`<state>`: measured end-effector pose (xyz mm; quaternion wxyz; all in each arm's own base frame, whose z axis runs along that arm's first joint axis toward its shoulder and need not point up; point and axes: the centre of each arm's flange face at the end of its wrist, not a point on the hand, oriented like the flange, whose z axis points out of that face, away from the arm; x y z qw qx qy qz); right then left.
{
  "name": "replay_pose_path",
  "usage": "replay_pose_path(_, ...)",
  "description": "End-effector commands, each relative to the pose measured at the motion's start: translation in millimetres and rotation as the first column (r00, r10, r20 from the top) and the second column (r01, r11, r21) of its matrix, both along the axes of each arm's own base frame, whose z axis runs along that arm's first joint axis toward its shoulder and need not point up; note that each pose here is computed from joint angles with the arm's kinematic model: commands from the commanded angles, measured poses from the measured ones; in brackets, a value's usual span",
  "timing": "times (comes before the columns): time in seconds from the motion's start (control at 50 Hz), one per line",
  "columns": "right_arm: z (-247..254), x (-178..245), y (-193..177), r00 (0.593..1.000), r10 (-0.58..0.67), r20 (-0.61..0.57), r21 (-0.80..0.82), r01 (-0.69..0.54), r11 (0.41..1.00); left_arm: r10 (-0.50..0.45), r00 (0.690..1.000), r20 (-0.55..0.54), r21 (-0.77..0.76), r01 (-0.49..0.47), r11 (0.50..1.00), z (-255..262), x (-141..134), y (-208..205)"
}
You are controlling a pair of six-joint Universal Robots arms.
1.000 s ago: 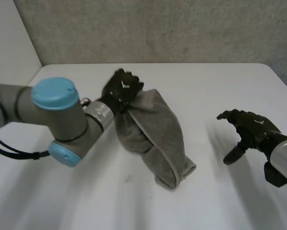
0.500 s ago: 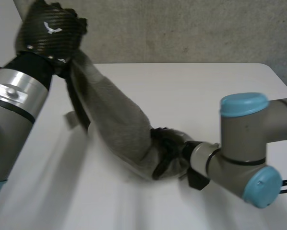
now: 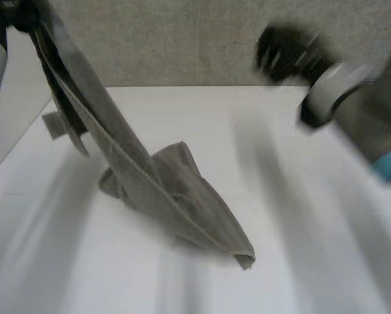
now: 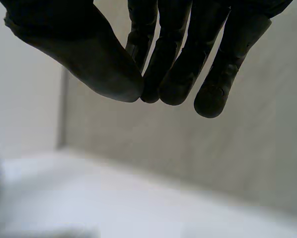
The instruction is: Fold the towel.
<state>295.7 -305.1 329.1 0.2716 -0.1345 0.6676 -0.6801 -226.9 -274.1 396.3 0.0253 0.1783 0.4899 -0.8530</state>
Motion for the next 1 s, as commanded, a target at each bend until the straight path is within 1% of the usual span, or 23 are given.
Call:
replay_pose_path(0.02, 74.1, -28.8, -1.5, 0.997, -0.061, 0.043, -0.184, 0.068, 0.981, 0.004, 0.991, -0.134, 0.024, -0.001, 1.0, 17.1, 2.2, -18.9)
replay_pose_path(0.06, 27.2, -26.4, 5.7, 0.998, -0.032, -0.057, 0.019, 0.034, 0.999, 0.008, 0.992, -0.127, 0.094, 0.004, 0.996, 3.5, 1.4, -22.2)
replay_pose_path(0.08, 26.9, -26.4, 5.8, 0.998, -0.032, -0.058, 0.02, 0.033, 0.999, 0.008, 0.992, -0.127, 0.095, 0.004, 0.995, 3.5, 1.4, -22.2)
replay_pose_path(0.12, -32.9, -22.7, 23.0, 0.981, 0.029, -0.192, 0.215, 0.014, 0.976, 0.007, 0.994, -0.11, 0.142, 0.008, 0.99, -9.2, -0.1, -21.0)
replay_pose_path(0.14, -33.2, -22.7, 23.1, 0.981, 0.029, -0.193, 0.216, 0.014, 0.976, 0.007, 0.994, -0.11, 0.143, 0.008, 0.99, -9.3, -0.1, -21.0)
replay_pose_path(0.18, -74.9, -12.0, 55.5, 0.937, 0.135, -0.322, 0.293, -0.036, 0.955, 0.007, 0.995, -0.101, 0.159, 0.009, 0.987, -15.3, -0.4, -21.1)
replay_pose_path(0.2, -75.0, -12.0, 55.7, 0.937, 0.135, -0.323, 0.294, -0.037, 0.955, 0.009, 0.995, -0.096, 0.173, 0.008, 0.985, -20.7, -0.5, -22.6)
replay_pose_path(0.22, -90.1, -9.1, 69.8, 0.917, 0.178, -0.358, 0.322, -0.059, 0.945, 0.01, 0.996, -0.091, 0.186, 0.007, 0.982, -25.6, -1.3, -25.2)
replay_pose_path(0.24, -90.3, -9.0, 69.9, 0.916, 0.179, -0.358, 0.322, -0.059, 0.945, 0.01, 0.996, -0.091, 0.186, 0.007, 0.982, -25.6, -1.3, -25.2)
replay_pose_path(0.26, -102.9, -6.2, 82.4, 0.905, 0.21, -0.37, 0.348, -0.074, 0.934, 0.014, 0.996, -0.089, 0.194, 0.004, 0.981, -28.3, -1.8, -28.9)
replay_pose_path(0.34, -128.3, -10.9, 108.5, 0.901, 0.248, -0.357, 0.424, -0.08, 0.902, 0.018, 0.996, -0.086, 0.205, 0.0, 0.979, -31.8, -3.2, -35.8)
replay_pose_path(0.42, -138.0, -15.0, 120.6, 0.909, 0.255, -0.329, 0.453, -0.085, 0.888, 0.018, 0.996, -0.086, 0.205, 0.0, 0.979, -32.4, -4.3, -39.3)
replay_pose_path(0.46, -144.2, -15.1, 126.2, 0.908, 0.265, -0.324, 0.458, -0.094, 0.884, 0.019, 0.996, -0.087, 0.202, -0.001, 0.979, -31.2, -4.4, -40.1)
replay_pose_path(0.48, -150.5, -12.5, 135.0, 0.902, 0.289, -0.321, 0.457, -0.12, 0.881, 0.018, 0.996, -0.091, 0.197, 0.0, 0.98, -29.3, -4.5, -40.3)
replay_pose_path(0.5, -156.1, -8.0, 143.3, 0.894, 0.31, -0.324, 0.441, -0.148, 0.886, 0.017, 0.996, -0.093, 0.192, 0.001, 0.981, -27.3, -4.9, -40.1)
replay_pose_path(0.62, -172.7, -0.9, 159.5, 0.882, 0.34, -0.326, 0.369, -0.212, 0.905, 0.011, 0.994, -0.104, 0.168, 0.006, 0.986, -18.7, -6.9, -38.5)
replay_pose_path(0.7, -179.7, -0.7, 162.7, 0.869, 0.346, -0.355, 0.331, -0.229, 0.915, 0.009, 0.994, -0.106, 0.164, 0.008, 0.987, -17.1, -7.3, -37.9)
replay_pose_path(0.72, -183.0, 0.4, 165.9, 0.858, 0.355, -0.371, 0.314, -0.244, 0.917, 0.008, 0.994, -0.105, 0.165, 0.01, 0.986, -17.3, -7.7, -37.4)
replay_pose_path(0.74, -183.0, 0.4, 165.9, 0.858, 0.355, -0.371, 0.314, -0.244, 0.918, 0.008, 0.994, -0.105, 0.165, 0.01, 0.986, -17.3, -7.7, -37.4)
replay_pose_path(0.78, -190.0, 2.8, 169.4, 0.838, 0.369, -0.403, 0.29, -0.266, 0.92, 0.008, 0.994, -0.106, 0.162, 0.01, 0.987, -16.3, -7.6, -37.1)
replay_pose_path(0.8, -190.1, 2.8, 169.4, 0.838, 0.369, -0.403, 0.289, -0.266, 0.92, 0.008, 0.994, -0.106, 0.162, 0.01, 0.987, -16.3, -7.6, -37.1)
replay_pose_path(0.84, -198.4, 4.6, 171.2, 0.824, 0.379, -0.421, 0.287, -0.276, 0.918, 0.008, 0.994, -0.106, 0.162, 0.01, 0.987, -16.3, -7.6, -37.1)
replay_pose_path(1.0, -210.3, 10.4, 168.0, 0.827, 0.373, -0.42, 0.252, -0.289, 0.924, 0.009, 0.994, -0.107, 0.162, 0.008, 0.987, -16.3, -7.5, -37.1)
